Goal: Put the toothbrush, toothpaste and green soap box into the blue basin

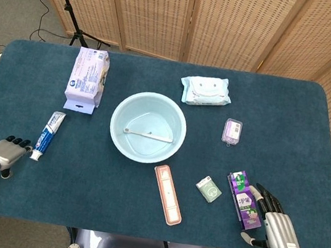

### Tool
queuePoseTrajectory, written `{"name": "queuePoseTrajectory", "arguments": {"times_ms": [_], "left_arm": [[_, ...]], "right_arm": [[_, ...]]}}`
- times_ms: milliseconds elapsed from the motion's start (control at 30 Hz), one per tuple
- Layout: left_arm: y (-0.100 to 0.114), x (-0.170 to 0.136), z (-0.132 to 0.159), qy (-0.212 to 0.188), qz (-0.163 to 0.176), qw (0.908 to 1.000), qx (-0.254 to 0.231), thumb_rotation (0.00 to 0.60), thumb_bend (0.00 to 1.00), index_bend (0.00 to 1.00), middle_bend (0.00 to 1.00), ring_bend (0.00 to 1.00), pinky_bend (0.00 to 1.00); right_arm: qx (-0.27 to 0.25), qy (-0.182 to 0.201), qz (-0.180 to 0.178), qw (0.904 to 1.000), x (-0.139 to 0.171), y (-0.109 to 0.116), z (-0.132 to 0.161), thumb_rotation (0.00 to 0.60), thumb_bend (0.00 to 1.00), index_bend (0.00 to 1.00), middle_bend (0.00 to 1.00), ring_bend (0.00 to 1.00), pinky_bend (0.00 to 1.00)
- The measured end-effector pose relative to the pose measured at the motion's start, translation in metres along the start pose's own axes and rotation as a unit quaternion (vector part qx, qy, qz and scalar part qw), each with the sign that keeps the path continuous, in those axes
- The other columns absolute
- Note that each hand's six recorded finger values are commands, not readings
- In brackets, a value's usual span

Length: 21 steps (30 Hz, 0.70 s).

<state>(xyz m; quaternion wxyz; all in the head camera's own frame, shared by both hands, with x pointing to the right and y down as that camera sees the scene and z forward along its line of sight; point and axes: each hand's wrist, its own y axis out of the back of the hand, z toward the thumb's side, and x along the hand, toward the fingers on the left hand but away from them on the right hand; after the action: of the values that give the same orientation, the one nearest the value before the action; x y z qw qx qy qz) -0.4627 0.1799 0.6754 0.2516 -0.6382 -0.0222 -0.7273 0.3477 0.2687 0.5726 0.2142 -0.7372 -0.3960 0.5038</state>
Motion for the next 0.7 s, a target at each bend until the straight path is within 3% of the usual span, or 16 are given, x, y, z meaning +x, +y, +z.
{"name": "queuePoseTrajectory", "arguments": {"times_ms": [700], "left_arm": [[0.04, 0.018, 0.065, -0.059, 0.074, 0.9954, -0.014, 0.6, 0.32, 0.04, 0.0, 0.0, 0.0]], "right_arm": [[-0.004, 0.003, -0.002, 1.0, 0.0, 0.002, 0.001, 0.6, 0.05, 0.05, 0.0, 0.0, 0.08]]}}
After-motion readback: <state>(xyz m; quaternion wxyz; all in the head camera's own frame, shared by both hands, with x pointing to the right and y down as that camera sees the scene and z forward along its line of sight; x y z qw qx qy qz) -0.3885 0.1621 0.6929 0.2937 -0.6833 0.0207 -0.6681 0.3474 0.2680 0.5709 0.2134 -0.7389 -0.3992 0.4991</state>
